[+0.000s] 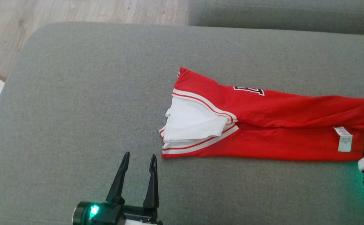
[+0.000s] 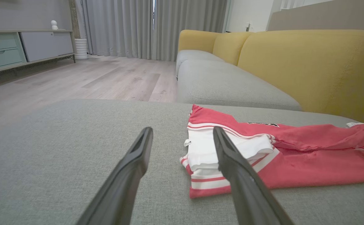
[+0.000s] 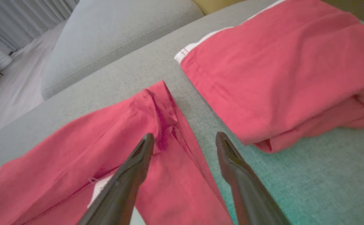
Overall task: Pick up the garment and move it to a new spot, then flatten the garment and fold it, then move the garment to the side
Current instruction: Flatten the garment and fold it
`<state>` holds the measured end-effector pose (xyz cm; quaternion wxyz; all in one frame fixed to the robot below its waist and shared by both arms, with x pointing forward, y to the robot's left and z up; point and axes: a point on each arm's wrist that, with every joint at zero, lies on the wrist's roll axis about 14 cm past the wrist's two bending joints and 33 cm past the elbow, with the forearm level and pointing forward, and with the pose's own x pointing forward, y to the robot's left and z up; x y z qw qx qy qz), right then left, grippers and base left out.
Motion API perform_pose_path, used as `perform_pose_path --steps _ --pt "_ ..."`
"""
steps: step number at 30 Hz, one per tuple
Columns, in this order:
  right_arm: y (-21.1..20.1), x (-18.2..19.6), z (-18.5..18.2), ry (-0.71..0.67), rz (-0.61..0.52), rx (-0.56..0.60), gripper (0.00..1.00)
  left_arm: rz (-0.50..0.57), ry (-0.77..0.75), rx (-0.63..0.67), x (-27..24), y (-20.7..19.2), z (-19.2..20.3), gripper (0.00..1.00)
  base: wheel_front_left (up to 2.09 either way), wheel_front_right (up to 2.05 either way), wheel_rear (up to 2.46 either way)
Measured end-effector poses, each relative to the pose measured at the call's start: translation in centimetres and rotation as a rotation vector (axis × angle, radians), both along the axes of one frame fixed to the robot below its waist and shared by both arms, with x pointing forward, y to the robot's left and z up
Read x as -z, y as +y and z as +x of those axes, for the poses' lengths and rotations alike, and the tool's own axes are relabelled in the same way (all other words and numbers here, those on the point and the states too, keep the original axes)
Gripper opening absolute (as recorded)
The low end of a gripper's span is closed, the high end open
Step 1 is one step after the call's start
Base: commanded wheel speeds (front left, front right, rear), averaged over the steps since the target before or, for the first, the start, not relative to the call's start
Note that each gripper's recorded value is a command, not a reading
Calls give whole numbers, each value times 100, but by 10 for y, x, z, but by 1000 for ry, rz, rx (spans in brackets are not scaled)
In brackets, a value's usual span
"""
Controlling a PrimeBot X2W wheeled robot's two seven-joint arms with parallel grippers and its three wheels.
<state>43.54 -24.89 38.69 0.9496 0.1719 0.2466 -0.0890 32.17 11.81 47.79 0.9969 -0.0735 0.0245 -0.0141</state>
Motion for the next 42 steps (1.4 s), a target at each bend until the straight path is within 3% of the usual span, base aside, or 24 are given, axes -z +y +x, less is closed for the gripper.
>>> perform_pose_path --steps 6,15,23,27,39,40,41,42 --pt "-3 19 2 77 -2 20 100 1 16 19 6 -3 4 100 0 0 0" --pt "2 25 11 80 13 29 100 -3 19 48 8 -11 11 100 0 0 0" --pt "-16 -4 22 -84 -40 98 100 -11 4 62 3 -15 12 100 0 0 0" --pt "-6 -21 35 -143 -23 88 100 -13 -3 71 1 -18 12 100 0 0 0" --pt "4 33 4 93 7 68 100 -24 0 66 1 -17 12 100 0 0 0" --pt "7 34 5 102 19 67 85 -28 0 65 1 -17 12 100 0 0 0" --pt "9 34 6 107 28 65 39 -31 0 65 1 -17 12 100 0 0 0" --pt "10 33 7 110 36 63 11 -31 -1 66 1 -17 12 100 0 0 0"
